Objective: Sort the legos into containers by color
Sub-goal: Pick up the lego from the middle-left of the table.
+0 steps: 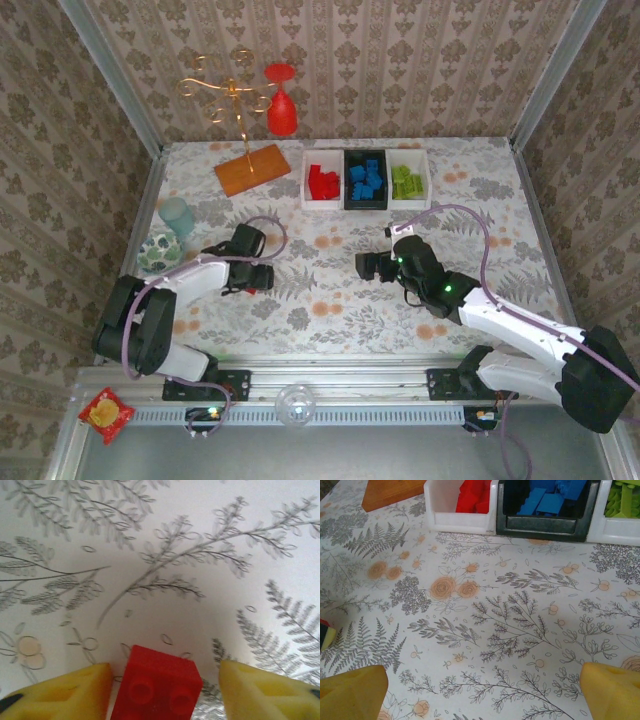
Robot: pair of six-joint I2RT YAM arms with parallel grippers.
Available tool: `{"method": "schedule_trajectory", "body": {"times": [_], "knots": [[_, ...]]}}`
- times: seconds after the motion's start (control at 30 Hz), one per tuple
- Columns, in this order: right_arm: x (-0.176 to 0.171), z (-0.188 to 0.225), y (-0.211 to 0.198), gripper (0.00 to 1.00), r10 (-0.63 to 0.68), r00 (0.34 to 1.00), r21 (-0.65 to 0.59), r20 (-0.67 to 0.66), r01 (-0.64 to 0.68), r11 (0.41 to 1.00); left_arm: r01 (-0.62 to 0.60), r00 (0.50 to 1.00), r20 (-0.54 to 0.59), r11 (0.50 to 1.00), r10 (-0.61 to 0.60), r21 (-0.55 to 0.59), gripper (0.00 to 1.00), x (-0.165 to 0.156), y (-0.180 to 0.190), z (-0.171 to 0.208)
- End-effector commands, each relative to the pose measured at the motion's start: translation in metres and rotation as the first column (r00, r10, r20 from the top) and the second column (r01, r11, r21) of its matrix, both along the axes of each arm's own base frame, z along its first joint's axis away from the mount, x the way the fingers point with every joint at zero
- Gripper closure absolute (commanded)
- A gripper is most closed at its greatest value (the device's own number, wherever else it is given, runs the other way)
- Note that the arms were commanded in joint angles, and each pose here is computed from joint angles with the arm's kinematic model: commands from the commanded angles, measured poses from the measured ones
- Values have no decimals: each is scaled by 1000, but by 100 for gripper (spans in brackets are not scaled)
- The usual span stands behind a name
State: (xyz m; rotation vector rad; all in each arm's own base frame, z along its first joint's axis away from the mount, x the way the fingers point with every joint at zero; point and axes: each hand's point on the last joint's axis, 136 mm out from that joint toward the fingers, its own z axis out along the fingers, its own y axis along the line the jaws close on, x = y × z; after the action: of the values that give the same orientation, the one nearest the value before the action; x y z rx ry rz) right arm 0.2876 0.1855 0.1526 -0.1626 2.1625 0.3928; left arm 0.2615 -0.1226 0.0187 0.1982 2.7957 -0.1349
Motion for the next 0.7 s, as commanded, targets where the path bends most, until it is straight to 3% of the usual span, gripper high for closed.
{"method": "schedule_trajectory", "body": {"times": [0.0,0.17,0.33,0.43,0.53,0.67], "knots": [[2,2,-4,0,-15,1000,-10,20,16,1000,23,999,-41,999,-22,30,47,-12,-5,-2],[2,1,-4,0,-13,1000,-9,16,13,1000,42,999,-13,995,-41,96,58,-13,-6,1],[2,3,-3,0,-8,1000,-2,16,8,1000,48,997,57,995,-53,82,67,0,-18,10],[0,6,3,0,23,1000,16,19,-23,1000,93,976,200,996,-91,-2,68,18,-48,44],[-6,11,25,0,133,991,79,31,-135,988,120,936,345,985,-72,-120,68,47,-76,84],[-9,21,45,0,215,976,145,45,-219,965,172,872,484,970,-70,-172,68,96,-111,134]]}}
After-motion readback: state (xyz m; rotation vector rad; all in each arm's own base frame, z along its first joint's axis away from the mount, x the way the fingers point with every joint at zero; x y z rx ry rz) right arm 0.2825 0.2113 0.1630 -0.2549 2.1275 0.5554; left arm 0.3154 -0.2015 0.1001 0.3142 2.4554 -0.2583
